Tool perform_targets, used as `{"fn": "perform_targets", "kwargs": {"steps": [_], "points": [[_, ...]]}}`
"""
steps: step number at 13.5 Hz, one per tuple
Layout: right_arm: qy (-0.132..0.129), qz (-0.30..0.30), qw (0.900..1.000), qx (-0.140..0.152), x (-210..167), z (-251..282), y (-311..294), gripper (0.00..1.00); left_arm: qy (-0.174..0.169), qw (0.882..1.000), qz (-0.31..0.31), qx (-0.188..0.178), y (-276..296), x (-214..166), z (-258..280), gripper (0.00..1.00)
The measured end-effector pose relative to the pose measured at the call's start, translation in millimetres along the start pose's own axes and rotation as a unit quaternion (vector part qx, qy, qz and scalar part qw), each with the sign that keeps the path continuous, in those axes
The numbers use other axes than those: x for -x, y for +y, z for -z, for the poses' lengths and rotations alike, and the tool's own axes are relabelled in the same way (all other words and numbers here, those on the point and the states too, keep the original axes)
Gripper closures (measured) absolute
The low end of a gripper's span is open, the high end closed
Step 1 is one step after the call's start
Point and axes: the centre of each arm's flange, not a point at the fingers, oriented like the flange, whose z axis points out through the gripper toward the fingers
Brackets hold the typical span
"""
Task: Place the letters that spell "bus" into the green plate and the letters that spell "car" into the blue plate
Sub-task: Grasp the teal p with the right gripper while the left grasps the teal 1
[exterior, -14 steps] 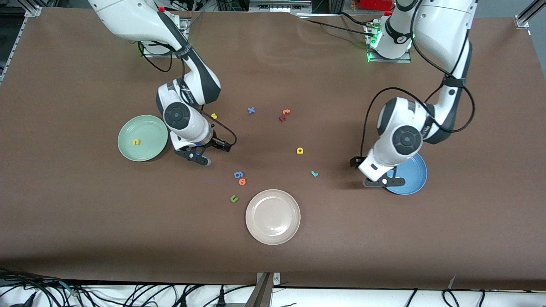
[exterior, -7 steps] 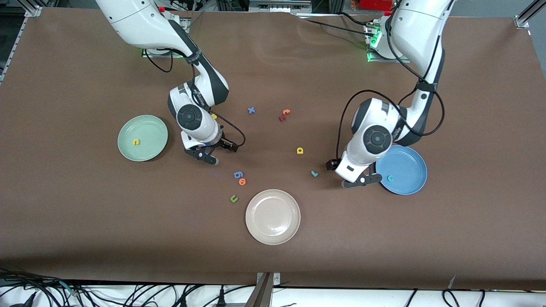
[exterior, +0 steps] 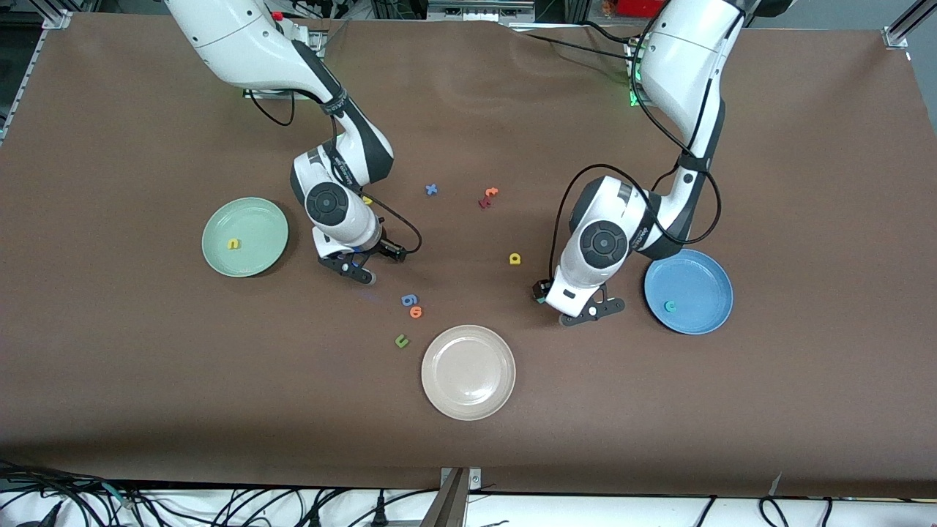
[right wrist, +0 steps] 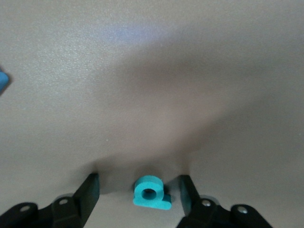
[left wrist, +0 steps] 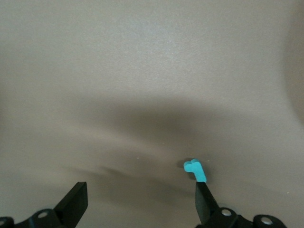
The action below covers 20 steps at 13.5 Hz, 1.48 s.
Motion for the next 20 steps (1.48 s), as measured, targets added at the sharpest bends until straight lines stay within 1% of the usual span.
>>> {"fn": "perform_targets", "kwargs": {"steps": [1, 3, 4, 5, 6, 7, 9, 12, 16, 17, 18, 19, 20], "points": [[0.0, 0.0, 1.0, 0.0, 0.1, 0.0, 0.0, 0.25, 0.001, 1.0, 0.003, 0.0, 2.8, -0.2, -1.9, 0.0], [0.001, 0.0, 1.0, -0.002, 0.2, 2.9, -0.7, 0.41, 0.004, 1.0, 0.008, 0.002, 7.6, -1.3, -9.9, 0.0], [0.001, 0.0, 1.0, -0.001, 0.3, 2.9, -0.6, 0.41, 0.004, 1.0, 0.012, 0.002, 9.8, -1.1, -14.8, 0.0], [0.002, 0.001, 1.0, -0.002, 0.4, 4.1, -1.0, 0.49, 0.006, 1.0, 0.013, 0.003, 12.1, -0.7, -18.3, 0.0], [0.002, 0.001, 1.0, -0.003, 0.5, 4.8, -1.1, 0.54, 0.008, 1.0, 0.014, 0.006, 14.4, -0.5, -19.8, 0.0], [0.003, 0.001, 1.0, -0.003, 0.6, 5.4, -1.4, 0.56, 0.01, 1.0, 0.016, 0.011, 16.6, -0.8, -20.1, 0.0], [0.002, 0.001, 1.0, -0.002, 0.9, 7.1, -0.7, 0.73, 0.015, 1.0, 0.019, 0.02, 19.6, -1.1, -19.8, 0.0], [0.002, 0.0, 1.0, -0.002, 0.9, 7.1, -0.7, 0.73, 0.03, 0.999, 0.019, 0.033, 30.8, 4.7, -18.3, 0.0], [0.002, 0.0, 1.0, -0.002, 0.8, 7.4, -0.5, 0.73, 0.035, 0.999, 0.016, 0.037, 35.5, 7.8, -23.0, 0.02], [-0.001, -0.001, 1.0, 0.003, -0.2, 8.0, 1.3, 0.73, 0.036, 0.999, 0.017, 0.037, 35.0, 7.1, -24.3, 0.07], [-0.005, -0.004, 1.0, 0.013, -3.8, 11.6, 5.9, 0.73, 0.037, 0.999, 0.017, 0.036, 34.5, 6.6, -25.5, 0.07], [-0.009, -0.007, 1.0, 0.024, -10.3, 21.3, 12.5, 0.73, 0.036, 0.999, 0.017, 0.036, 34.3, 6.5, -27.0, 0.13], [-0.013, -0.006, 0.999, 0.036, -18.7, 37.9, 20.4, 0.73, 0.036, 0.999, 0.017, 0.035, 34.1, 6.5, -28.8, 0.13]]}}
